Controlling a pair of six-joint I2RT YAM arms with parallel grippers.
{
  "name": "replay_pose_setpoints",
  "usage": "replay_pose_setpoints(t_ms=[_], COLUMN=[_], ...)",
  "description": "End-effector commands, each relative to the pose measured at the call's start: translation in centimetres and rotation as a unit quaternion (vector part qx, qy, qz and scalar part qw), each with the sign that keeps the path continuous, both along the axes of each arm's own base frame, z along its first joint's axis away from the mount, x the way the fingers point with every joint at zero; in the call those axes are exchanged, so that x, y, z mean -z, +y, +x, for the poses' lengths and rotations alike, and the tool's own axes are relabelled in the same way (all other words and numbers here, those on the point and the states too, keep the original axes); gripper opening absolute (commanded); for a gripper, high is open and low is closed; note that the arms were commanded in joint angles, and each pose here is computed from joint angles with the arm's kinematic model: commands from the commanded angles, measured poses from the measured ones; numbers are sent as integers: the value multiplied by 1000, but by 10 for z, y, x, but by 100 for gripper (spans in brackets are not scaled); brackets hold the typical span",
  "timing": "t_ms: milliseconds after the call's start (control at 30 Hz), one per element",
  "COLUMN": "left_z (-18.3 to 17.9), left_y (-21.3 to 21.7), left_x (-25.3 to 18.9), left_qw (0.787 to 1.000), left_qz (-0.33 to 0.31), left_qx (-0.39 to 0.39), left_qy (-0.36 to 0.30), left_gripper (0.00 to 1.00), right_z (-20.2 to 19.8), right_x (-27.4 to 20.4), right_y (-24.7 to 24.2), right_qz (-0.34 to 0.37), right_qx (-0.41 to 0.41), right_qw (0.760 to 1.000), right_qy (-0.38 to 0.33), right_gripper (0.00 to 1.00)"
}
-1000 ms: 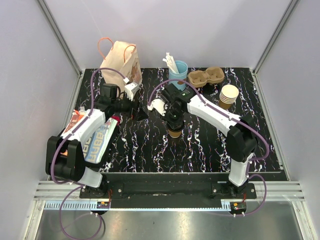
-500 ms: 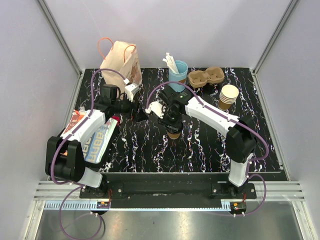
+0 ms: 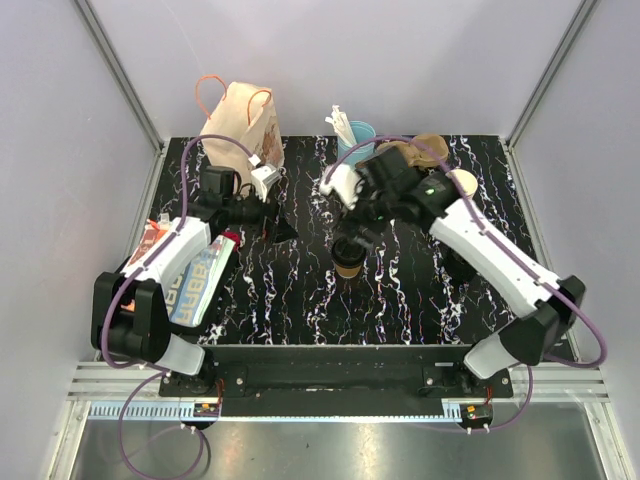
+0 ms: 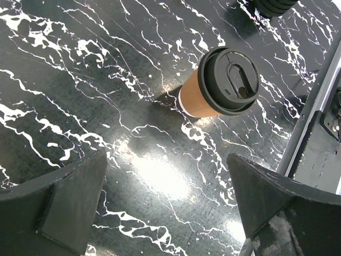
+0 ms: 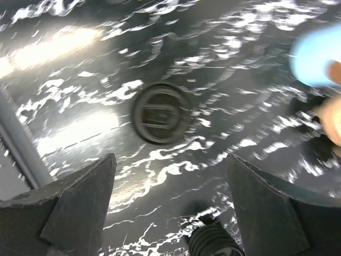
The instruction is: Pack the takeout coffee
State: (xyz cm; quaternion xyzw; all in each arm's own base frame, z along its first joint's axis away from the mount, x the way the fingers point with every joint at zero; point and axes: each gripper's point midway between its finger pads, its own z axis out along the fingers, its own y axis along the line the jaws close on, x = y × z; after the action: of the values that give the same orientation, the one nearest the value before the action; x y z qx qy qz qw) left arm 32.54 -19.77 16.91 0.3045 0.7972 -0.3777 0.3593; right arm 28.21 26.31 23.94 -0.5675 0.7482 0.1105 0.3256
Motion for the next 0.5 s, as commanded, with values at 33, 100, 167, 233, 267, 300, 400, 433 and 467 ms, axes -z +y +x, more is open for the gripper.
replay_pose_setpoints(t_ms=[33,100,167,233,267,300,400,433,467], left_z=[12,16,13,18,18,21,27,29,32], left_y=[-13,-15,-20,-22,-21,-20,-12,-9,-1], left_x=[-25,-35,-46,-53,-62,-68,-96,-105,-120], left_qw=[999,997,995,989,986,981,970,966,957], left_qz=[-4,4,11,33,38,49,44,43,43], left_qx=[7,-3,-8,-28,-37,-51,-92,-107,-133], left_qy=[-51,-76,-103,-138,-158,-180,-221,-231,-255], left_gripper=[99,99,99,99,99,99,99,99,99], right_z=[45,59,69,74,77,79,86,89,89], right_x=[-31,-42,-49,-57,-58,-61,-62,-59,-62], right_y=[-45,-67,-82,-92,-95,-103,-117,-120,-123], right_qz=[54,80,105,124,134,139,155,159,170], right_qx=[115,160,192,211,225,240,274,283,295], right_qw=[991,983,975,968,964,959,947,943,938], right_qy=[-38,-40,-42,-50,-51,-57,-63,-66,-68], right_gripper=[90,90,90,90,91,91,92,92,93])
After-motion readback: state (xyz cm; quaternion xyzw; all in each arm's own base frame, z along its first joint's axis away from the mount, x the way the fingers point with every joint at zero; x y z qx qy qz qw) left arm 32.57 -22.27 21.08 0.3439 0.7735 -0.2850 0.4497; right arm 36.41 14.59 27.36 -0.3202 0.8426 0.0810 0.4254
